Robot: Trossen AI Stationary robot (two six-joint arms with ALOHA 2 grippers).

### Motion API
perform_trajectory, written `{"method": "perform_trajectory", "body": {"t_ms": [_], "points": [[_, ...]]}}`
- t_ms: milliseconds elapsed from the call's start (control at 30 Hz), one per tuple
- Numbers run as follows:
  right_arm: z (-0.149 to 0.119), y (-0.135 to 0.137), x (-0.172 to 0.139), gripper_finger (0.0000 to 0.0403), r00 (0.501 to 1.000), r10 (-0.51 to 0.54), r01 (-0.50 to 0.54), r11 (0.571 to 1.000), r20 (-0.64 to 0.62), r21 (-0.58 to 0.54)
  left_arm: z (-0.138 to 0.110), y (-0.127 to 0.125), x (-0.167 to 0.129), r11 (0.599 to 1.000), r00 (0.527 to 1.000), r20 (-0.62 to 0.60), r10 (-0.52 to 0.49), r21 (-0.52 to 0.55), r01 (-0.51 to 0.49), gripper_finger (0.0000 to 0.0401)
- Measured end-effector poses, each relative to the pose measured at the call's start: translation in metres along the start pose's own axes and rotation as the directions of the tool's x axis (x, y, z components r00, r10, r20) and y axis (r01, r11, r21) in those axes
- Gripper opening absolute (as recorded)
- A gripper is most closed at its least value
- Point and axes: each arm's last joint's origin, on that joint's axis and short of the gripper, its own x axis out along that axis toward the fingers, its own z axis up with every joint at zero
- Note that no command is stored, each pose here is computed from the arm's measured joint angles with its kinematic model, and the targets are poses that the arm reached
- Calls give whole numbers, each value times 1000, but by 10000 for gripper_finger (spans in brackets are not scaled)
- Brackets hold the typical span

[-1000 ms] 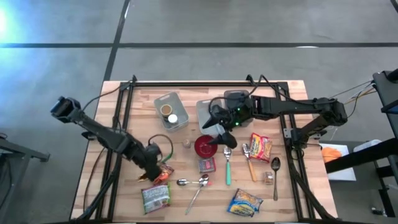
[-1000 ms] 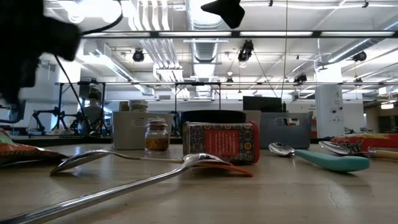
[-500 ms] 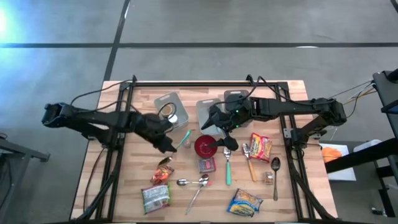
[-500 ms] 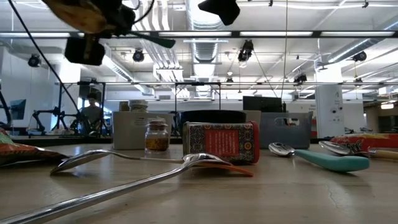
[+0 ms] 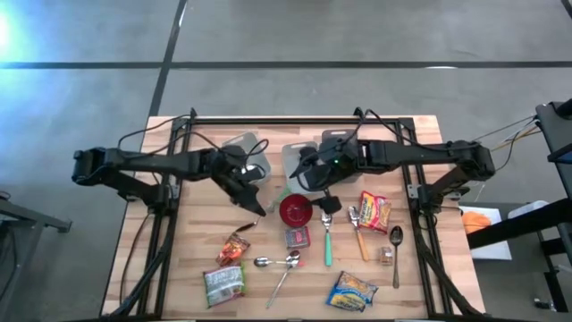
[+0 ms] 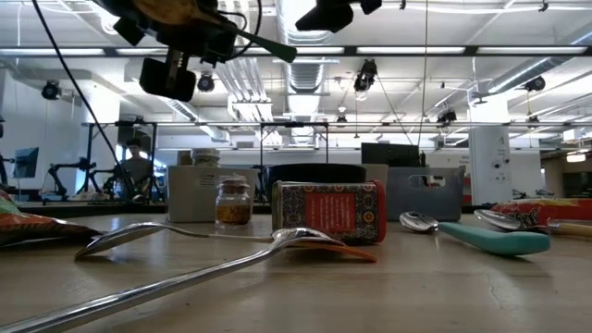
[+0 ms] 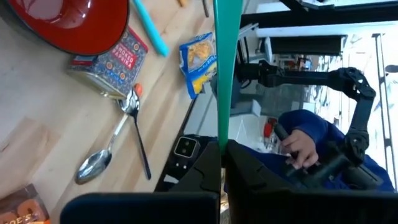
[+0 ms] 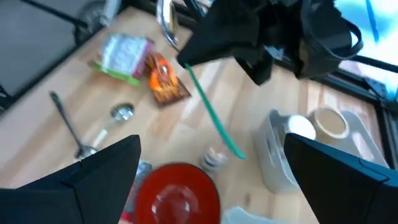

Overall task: Pick & Place Food Item
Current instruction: Put the green spoon into the right white bin

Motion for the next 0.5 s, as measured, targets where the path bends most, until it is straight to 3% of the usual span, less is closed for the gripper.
{"method": "perform_trajectory", "body": {"t_ms": [267,500], "points": [[13,-6,18,391,994,48,-49,999,-98,0,14,2,1,1000,1000,-23,-13,6,13,0],[20,0,39,391,982,107,-119,991,-158,-67,16,4,-3,999,999,-35,-25,19,26,0]]}}
